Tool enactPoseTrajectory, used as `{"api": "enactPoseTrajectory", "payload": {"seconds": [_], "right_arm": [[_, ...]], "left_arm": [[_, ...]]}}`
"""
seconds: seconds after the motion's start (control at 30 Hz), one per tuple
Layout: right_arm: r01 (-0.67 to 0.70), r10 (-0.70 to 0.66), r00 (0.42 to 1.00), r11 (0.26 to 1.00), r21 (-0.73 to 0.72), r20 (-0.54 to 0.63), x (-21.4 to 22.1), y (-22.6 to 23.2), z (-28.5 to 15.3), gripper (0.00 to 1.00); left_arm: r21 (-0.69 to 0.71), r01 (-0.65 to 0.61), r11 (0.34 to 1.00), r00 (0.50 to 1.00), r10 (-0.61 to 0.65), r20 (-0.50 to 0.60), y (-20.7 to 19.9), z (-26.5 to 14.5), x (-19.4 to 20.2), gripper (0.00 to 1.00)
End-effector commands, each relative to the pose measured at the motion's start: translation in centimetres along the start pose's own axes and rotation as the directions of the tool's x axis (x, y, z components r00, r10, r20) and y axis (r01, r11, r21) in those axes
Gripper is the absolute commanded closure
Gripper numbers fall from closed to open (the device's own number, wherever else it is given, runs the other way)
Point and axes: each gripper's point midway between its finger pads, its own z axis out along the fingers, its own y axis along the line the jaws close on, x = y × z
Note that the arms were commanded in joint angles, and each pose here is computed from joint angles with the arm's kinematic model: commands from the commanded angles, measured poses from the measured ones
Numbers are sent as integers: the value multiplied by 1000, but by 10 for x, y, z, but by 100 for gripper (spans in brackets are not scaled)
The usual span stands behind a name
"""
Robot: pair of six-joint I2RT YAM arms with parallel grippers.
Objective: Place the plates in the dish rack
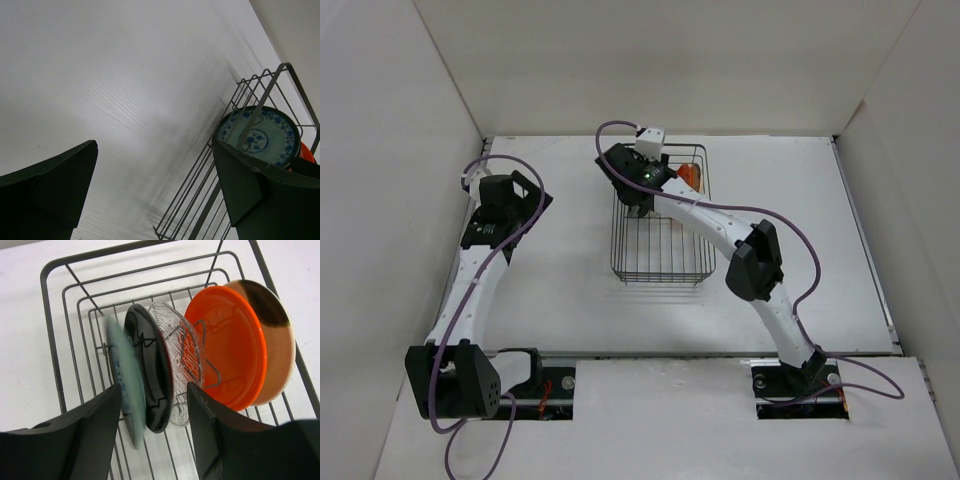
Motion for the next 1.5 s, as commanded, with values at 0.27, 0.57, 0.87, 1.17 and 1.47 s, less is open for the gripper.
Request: {"api": "enactPoseTrajectory", "payload": {"seconds": [0.27, 0.57, 0.87, 1.17, 1.47], "right_arm": [[-91, 122, 985, 966, -241, 119, -117, -6, -92, 0], [66, -11, 992, 892, -447, 124, -130, -100, -137, 0], [-17, 73, 978, 961, -276, 195, -148, -261, -202, 0], [-170, 271, 926, 921, -351, 263, -143, -356, -265, 0], [-181, 259, 927, 942, -282, 271, -140, -392, -277, 0]], "left_arm": [[32, -43, 999, 997, 42, 58, -13, -13, -24, 0], [92, -209, 974, 950, 180, 254, -58, -70, -94, 0], [103, -221, 970, 901, 163, 403, -72, -144, -125, 0], [178, -232, 956, 870, 122, 477, -77, -215, -138, 0], [172, -223, 960, 842, 101, 529, -67, -248, -145, 0]]}}
